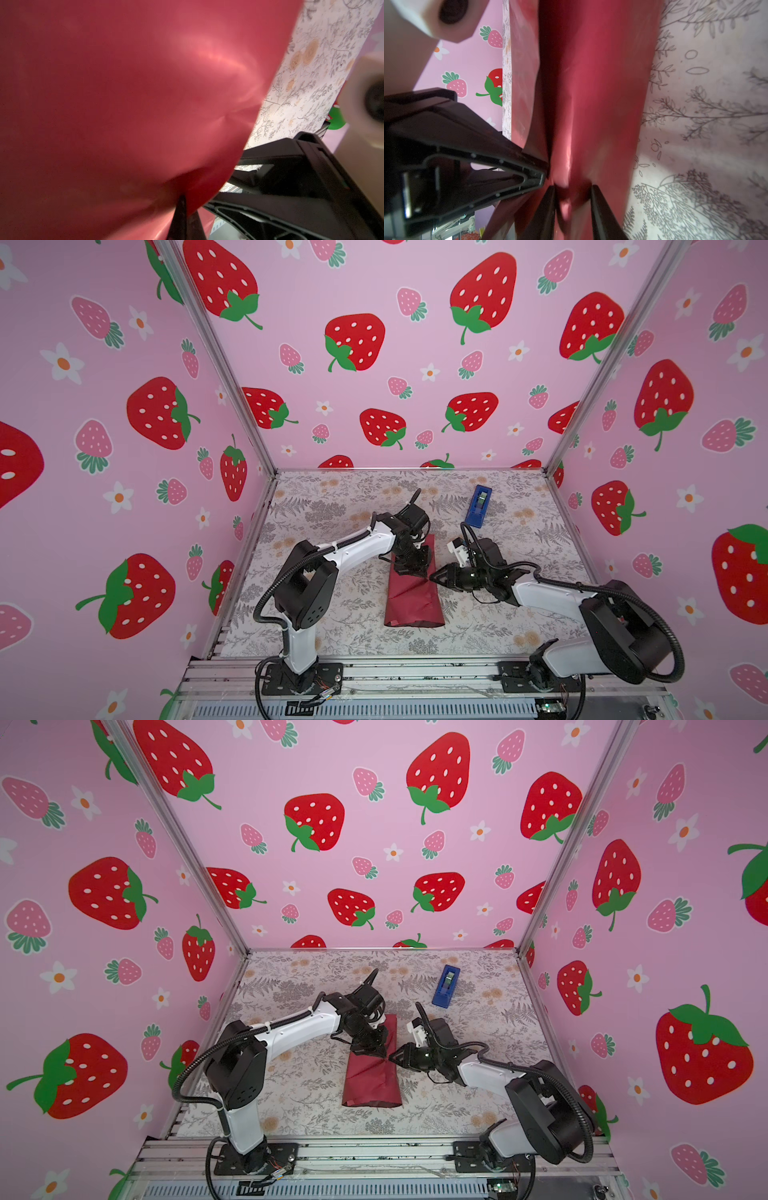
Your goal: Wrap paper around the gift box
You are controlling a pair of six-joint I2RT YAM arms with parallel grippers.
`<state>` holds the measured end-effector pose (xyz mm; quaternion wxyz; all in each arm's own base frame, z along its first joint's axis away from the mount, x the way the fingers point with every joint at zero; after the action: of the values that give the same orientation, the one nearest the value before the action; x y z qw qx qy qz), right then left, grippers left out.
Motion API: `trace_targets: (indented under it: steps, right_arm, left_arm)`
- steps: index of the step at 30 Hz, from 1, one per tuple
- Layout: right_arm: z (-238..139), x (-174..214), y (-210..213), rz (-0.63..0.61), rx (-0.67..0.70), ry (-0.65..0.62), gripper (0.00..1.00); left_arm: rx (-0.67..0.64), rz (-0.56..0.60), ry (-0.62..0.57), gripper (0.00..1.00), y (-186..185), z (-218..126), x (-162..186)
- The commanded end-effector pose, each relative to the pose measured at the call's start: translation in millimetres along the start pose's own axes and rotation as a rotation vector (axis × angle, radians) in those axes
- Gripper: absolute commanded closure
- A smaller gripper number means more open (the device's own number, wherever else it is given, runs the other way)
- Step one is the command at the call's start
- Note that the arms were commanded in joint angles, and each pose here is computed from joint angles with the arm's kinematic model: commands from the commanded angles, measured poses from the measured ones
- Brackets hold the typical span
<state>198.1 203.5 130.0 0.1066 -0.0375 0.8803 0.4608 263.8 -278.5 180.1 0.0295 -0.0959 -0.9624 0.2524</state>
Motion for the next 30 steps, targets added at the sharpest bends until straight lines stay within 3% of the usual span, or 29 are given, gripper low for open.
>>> trace_targets:
  steps: [1,12,30]
  right_arm:
    - [7,8,-25,0.063,0.115,0.012,0.71]
    - [5,9,-25,0.066,0.128,0.009,0.72]
    - [5,16,-22,0.066,0.117,0.019,0.73]
  left_arm:
    - [0.014,0.013,-0.018,0.99,-18,-22,10]
    - [0.006,-0.004,-0.059,0.99,-24,-33,13]
    - [0.098,-0.047,-0.037,0.99,-27,4,-10]
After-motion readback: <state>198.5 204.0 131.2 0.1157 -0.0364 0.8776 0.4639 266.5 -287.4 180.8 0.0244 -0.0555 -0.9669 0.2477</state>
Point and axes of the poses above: each gripper's point midway between its finger pads, its own z axis out along the fingers, its own y axis along the line the jaws close on, x = y × z, the point moved 10 cm from there along -z, back along the fingers, and after that the axes turned 4 degrees about z, right-handed, at the moved point
